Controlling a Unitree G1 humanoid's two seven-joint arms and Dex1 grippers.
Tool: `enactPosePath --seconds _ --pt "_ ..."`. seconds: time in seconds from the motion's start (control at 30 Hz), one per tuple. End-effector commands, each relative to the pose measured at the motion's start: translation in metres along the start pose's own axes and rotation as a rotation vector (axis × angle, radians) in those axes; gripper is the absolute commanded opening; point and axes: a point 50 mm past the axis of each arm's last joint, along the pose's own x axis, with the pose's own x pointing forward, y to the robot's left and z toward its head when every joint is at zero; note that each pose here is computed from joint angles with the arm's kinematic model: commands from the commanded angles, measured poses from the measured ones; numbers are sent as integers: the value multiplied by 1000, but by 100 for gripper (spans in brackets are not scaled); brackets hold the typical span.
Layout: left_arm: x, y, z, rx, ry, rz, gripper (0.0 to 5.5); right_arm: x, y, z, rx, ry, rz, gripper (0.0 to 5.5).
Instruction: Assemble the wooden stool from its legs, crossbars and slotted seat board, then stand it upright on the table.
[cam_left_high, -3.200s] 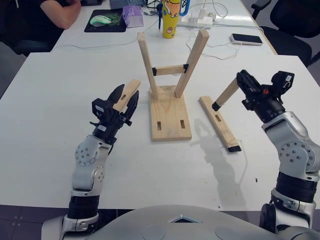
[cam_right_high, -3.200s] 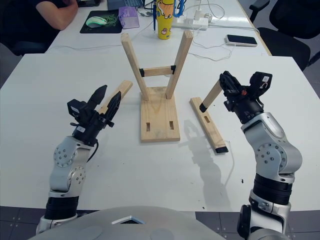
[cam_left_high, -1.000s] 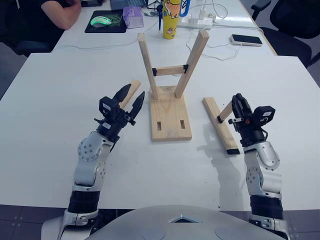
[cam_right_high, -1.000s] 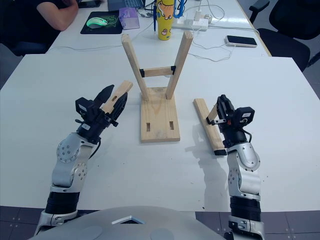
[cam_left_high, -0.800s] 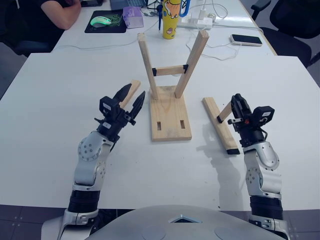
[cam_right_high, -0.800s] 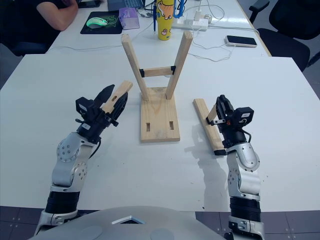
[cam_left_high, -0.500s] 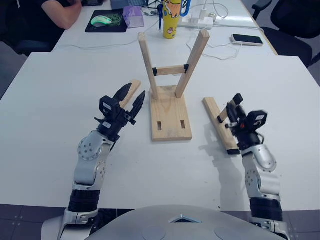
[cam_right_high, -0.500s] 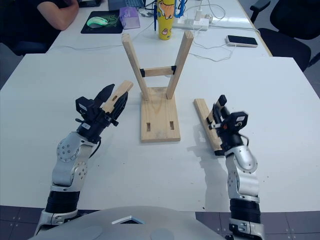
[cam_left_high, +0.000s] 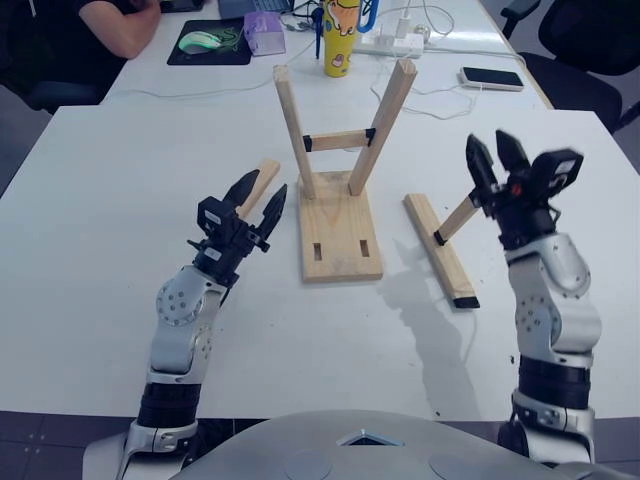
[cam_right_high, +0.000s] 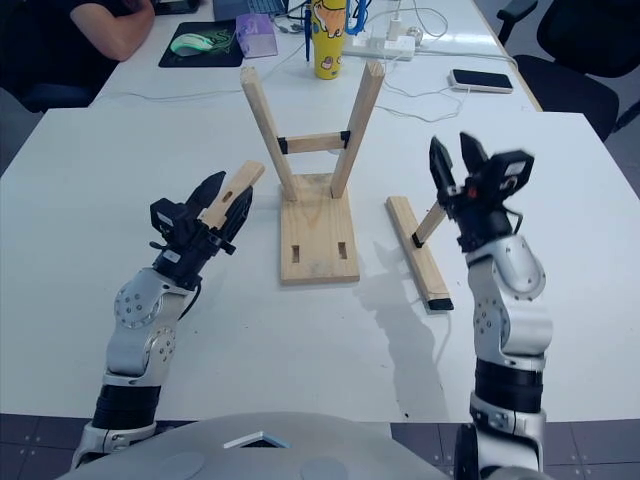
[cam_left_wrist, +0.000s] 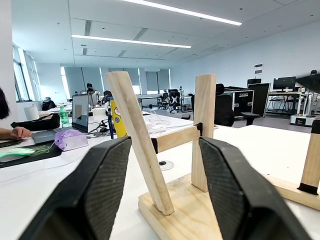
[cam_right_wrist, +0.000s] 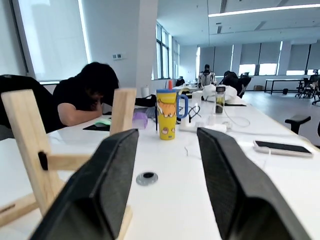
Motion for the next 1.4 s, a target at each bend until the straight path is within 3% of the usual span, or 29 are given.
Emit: enactPosePath --seconds 0.03,0.2,0.4,0.87,0.97,1.07,1.1,1.4 --pt "1 -4 -5 10 12 12 251 42 -14 36 17 -73 -26 165" --pt "7 -6 -6 20 12 7 251 53 -18 26 43 27 0 91" --pt "8 -5 -7 16 12 16 251 30 -15 -1 88 149 0 1" --pt "6 -7 -11 12 18 22 251 36 -21 41 -3 -59 -42 1" --pt "5 -7 -11 12 19 27 251 23 -12 -2 24 144 -17 1" --pt "8 -7 -8 14 11 19 251 -35 -7 -90 51 610 -47 1" --pt "9 -6 -6 13 5 18 251 -49 -4 -101 71 673 -58 1" --pt "12 -2 -3 14 -10 31 251 -15 2 -78 60 538 -27 1"
